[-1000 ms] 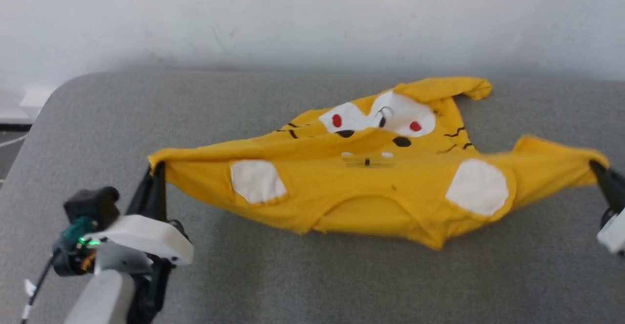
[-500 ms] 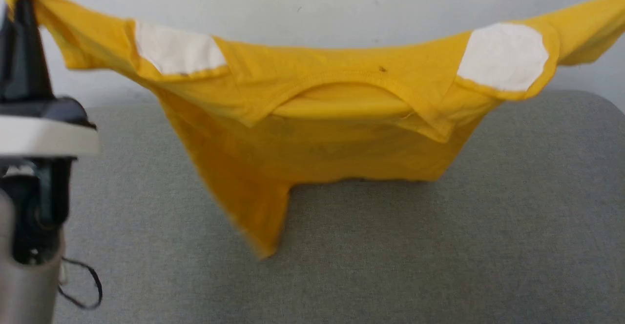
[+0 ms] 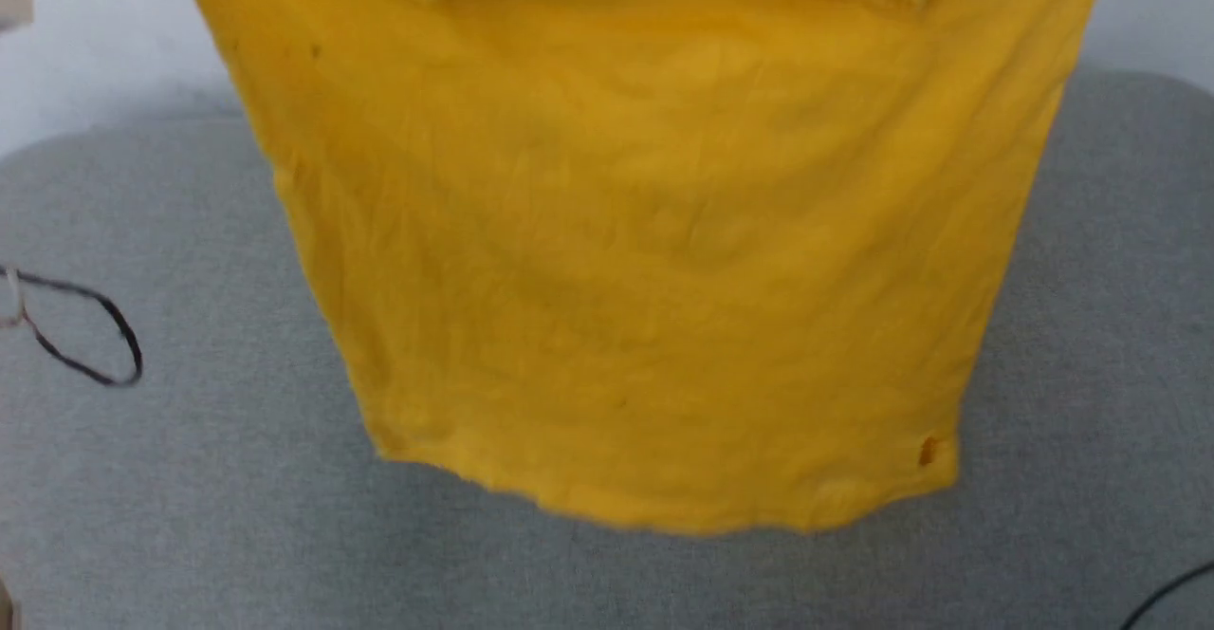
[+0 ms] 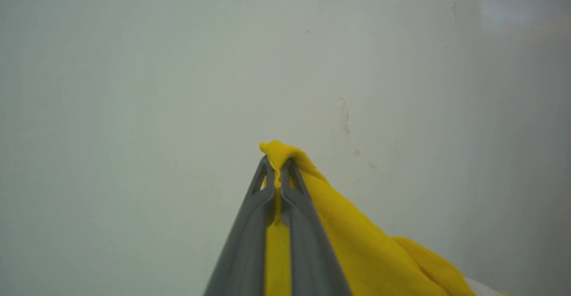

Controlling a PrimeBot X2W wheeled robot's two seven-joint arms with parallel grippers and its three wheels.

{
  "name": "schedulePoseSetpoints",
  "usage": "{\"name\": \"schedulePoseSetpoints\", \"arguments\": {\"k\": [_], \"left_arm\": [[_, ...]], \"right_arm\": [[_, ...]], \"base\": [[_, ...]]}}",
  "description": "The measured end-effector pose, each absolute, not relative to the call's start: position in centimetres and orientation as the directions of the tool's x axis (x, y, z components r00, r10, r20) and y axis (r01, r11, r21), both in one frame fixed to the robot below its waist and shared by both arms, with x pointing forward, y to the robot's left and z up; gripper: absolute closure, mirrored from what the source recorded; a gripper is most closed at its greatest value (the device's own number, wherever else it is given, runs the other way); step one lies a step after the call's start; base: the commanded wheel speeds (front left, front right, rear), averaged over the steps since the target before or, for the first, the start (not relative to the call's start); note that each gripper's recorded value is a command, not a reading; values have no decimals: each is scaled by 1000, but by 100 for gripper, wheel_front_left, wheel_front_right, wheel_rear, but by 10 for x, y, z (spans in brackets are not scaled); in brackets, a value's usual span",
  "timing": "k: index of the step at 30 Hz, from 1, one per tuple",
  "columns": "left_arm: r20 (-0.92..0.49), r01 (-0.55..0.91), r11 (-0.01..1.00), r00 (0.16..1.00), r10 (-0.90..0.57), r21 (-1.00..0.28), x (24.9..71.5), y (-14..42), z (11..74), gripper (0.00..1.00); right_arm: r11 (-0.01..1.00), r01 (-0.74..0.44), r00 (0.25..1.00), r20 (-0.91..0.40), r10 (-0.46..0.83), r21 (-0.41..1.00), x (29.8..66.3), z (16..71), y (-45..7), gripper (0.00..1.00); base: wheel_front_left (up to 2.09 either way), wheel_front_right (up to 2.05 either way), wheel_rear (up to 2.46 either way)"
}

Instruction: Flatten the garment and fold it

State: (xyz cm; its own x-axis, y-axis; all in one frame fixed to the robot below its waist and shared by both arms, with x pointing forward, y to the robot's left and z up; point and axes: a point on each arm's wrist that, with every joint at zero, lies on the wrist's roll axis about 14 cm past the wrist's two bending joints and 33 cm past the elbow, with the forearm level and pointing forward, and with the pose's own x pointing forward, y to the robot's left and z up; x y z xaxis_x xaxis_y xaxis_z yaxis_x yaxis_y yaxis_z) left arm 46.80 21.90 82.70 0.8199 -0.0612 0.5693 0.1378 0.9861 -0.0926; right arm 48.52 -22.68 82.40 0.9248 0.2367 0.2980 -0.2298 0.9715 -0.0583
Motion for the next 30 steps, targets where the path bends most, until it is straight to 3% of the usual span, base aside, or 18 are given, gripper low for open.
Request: {"name": "schedulePoseSetpoints", "arguments": {"k": [7,15,24,30], "left_arm": [[505,143,983,860,-67,-112,548,210,813,100],[531,144,969,847,-15,-202,623,205,796,100],[467,130,966,884,-12,-222,681,200,726,100],[361,97,973,933,-15,-212,684,200,655,100]], "right_arm": [[985,-158,920,354,170,-63,555,836,-238,100],[997,-73,904,419,83,-40,629,831,-254,100],[991,-111,952,280,126,-69,698,743,-228,100],[978,-205,971,119,208,-36,706,651,-199,100]], "base": [[0,0,0],[0,0,0],[0,0,0],[0,0,0]]}}
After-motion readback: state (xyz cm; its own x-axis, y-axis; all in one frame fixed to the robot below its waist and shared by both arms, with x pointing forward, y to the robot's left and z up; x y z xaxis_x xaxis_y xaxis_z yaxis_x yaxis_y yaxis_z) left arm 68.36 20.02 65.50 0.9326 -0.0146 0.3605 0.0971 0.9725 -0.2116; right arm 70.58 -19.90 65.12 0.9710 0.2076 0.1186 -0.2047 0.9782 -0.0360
